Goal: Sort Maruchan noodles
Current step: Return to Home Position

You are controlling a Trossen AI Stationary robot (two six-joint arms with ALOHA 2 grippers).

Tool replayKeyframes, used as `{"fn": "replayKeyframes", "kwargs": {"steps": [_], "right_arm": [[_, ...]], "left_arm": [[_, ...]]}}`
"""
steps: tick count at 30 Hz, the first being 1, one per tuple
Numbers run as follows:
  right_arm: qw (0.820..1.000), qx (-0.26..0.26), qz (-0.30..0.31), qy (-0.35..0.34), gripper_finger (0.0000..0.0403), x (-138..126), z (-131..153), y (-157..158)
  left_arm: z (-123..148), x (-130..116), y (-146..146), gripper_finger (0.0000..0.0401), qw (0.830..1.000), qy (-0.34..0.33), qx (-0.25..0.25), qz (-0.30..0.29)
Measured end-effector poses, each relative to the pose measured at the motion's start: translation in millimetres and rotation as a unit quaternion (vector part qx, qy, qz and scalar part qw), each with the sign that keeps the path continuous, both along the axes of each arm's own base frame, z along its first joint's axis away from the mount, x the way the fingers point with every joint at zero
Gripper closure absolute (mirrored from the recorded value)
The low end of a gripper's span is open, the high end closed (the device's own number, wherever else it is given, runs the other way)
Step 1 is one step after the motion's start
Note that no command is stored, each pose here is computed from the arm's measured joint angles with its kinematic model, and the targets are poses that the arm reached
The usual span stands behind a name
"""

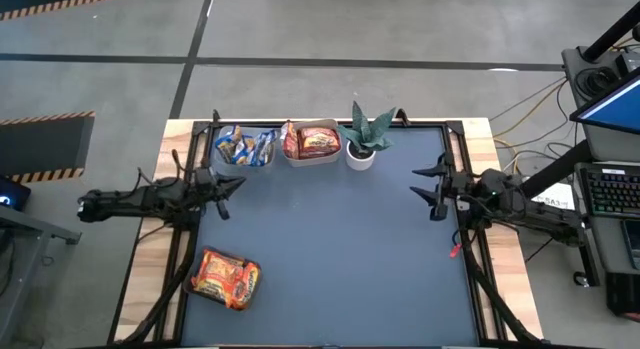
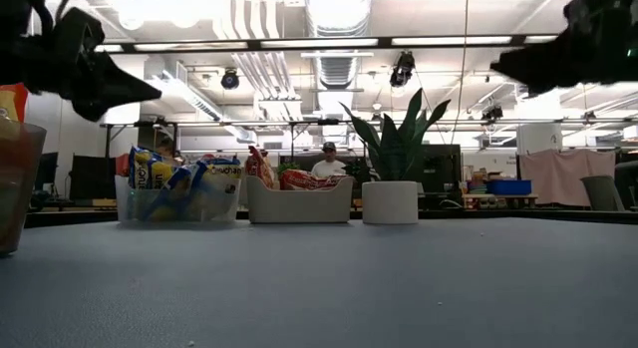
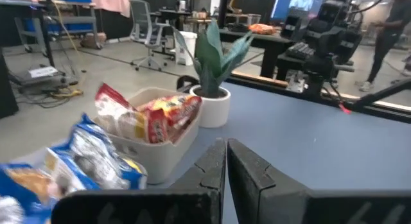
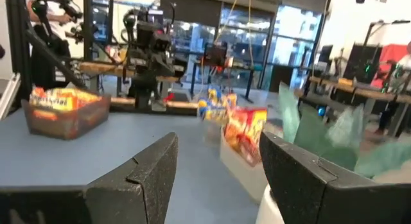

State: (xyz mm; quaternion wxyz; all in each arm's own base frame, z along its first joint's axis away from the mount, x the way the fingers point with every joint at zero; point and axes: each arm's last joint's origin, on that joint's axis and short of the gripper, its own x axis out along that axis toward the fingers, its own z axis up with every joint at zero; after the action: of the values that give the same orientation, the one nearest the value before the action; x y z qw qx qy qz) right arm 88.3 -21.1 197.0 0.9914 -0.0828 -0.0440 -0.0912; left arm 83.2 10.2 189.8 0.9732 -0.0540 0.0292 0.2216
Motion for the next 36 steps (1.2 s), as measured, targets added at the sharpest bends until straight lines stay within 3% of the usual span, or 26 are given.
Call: {"fn": "replayKeyframes", "kwargs": {"steps": [4,10,14,20,28,36], "right_arm": [[1.000,0.011,0.000,0.008,0.0193,6.0,-22.7,-1.7],[1.000,0.020,-0.011,0.009,0.0193,6.8,-22.6,-2.6],[0.997,0.059,-0.057,0.009,0.0193,6.2,-24.6,-5.4],[0.989,0.128,-0.062,0.027,0.0193,7.6,-30.8,-6.1],[0.994,0.048,-0.069,0.071,0.0193,10.0,-34.5,-6.9],[0.992,0.089,-0.068,0.065,0.0193,10.6,-35.2,-7.0]], "left_arm": [[-15.4,6.6,-1.4,0.0401,1.000,-0.007,-0.006,-0.022],[-14.5,9.9,-3.2,0.0401,0.998,-0.022,0.002,-0.053],[-14.7,9.7,-2.8,0.0401,0.999,-0.023,0.002,-0.047],[-16.2,10.0,-1.6,0.0401,1.000,-0.015,-0.003,-0.023],[-16.9,10.6,-1.6,0.0401,1.000,-0.011,-0.004,-0.023],[-17.0,10.7,-1.5,0.0401,1.000,-0.010,-0.004,-0.022]]}}
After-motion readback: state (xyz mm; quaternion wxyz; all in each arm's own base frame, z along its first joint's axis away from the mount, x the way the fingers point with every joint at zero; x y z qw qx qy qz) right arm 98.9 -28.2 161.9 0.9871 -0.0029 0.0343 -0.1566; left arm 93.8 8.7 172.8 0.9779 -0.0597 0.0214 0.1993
